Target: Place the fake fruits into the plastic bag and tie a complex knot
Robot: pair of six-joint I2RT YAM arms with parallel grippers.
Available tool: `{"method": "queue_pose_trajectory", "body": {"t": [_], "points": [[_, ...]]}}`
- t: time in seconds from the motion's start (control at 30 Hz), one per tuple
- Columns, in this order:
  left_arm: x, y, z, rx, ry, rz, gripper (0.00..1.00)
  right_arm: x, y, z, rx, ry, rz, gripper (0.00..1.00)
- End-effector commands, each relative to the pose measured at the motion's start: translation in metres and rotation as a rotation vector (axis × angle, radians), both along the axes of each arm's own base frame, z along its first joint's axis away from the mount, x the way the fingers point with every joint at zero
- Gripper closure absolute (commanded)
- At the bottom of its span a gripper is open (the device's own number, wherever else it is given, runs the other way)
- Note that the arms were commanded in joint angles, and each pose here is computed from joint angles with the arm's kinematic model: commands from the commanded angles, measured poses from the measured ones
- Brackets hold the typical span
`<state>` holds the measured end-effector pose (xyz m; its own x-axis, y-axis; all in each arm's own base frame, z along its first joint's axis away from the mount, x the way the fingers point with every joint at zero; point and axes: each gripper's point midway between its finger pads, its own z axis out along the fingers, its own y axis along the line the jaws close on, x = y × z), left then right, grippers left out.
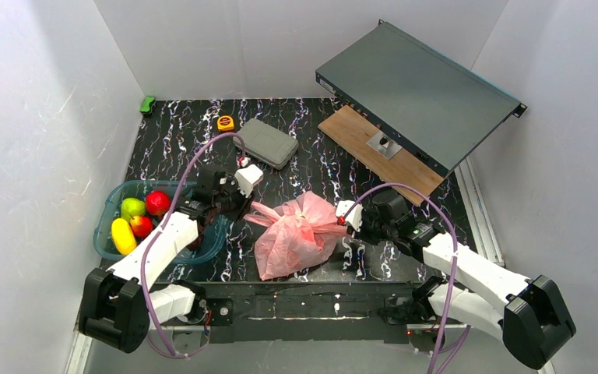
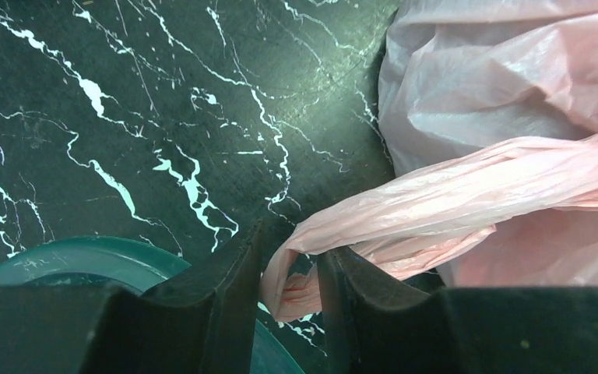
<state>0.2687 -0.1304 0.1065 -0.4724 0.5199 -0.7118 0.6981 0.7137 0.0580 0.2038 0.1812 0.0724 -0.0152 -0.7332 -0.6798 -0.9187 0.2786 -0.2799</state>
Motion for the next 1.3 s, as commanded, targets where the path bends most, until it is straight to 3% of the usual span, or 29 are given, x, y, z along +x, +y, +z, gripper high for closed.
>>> {"method": "queue_pose_trajectory", "body": {"t": [0.0,0.1,0.17,0.27,0.3,0.33,0.63,0.83,0.93,1.13,1.27], "points": [[0.016,0.001,0.004,0.025,-0.118,-0.023,0.70,0.013,0.006,0.012,0.026,-0.084,0.005,0.66],[0.015,-0.007,0.003,-0.011,-0.120,-0.052,0.62,0.016,0.008,0.011,0.030,-0.086,-0.007,0.67],[0.012,-0.011,-0.003,-0.024,-0.102,-0.071,0.64,0.020,0.008,0.011,0.026,-0.088,-0.017,0.70],[0.012,-0.004,-0.008,0.027,-0.090,-0.064,0.97,0.025,0.004,0.014,0.005,-0.102,-0.041,0.88],[0.015,0.007,-0.007,0.074,-0.091,-0.027,1.00,0.029,-0.003,0.015,-0.024,-0.123,-0.065,0.94],[0.017,0.015,-0.002,0.109,-0.098,-0.001,1.00,0.030,-0.010,0.015,-0.051,-0.130,-0.082,0.99],[0.032,0.109,0.060,0.187,-0.188,0.226,1.00,0.010,-0.080,0.027,-0.208,-0.199,-0.107,0.99],[0.032,0.166,0.038,0.212,-0.064,0.332,1.00,0.011,-0.121,-0.002,-0.299,-0.200,-0.150,0.99],[0.021,0.155,0.019,0.175,-0.004,0.272,1.00,0.014,-0.114,-0.006,-0.264,-0.132,-0.157,0.99],[0.003,0.078,0.024,0.055,0.049,0.122,1.00,0.018,-0.059,0.035,-0.079,0.037,-0.109,0.99],[0.015,0.048,0.053,-0.066,0.065,0.168,1.00,0.030,-0.022,0.076,0.002,0.011,-0.069,0.99]]}}
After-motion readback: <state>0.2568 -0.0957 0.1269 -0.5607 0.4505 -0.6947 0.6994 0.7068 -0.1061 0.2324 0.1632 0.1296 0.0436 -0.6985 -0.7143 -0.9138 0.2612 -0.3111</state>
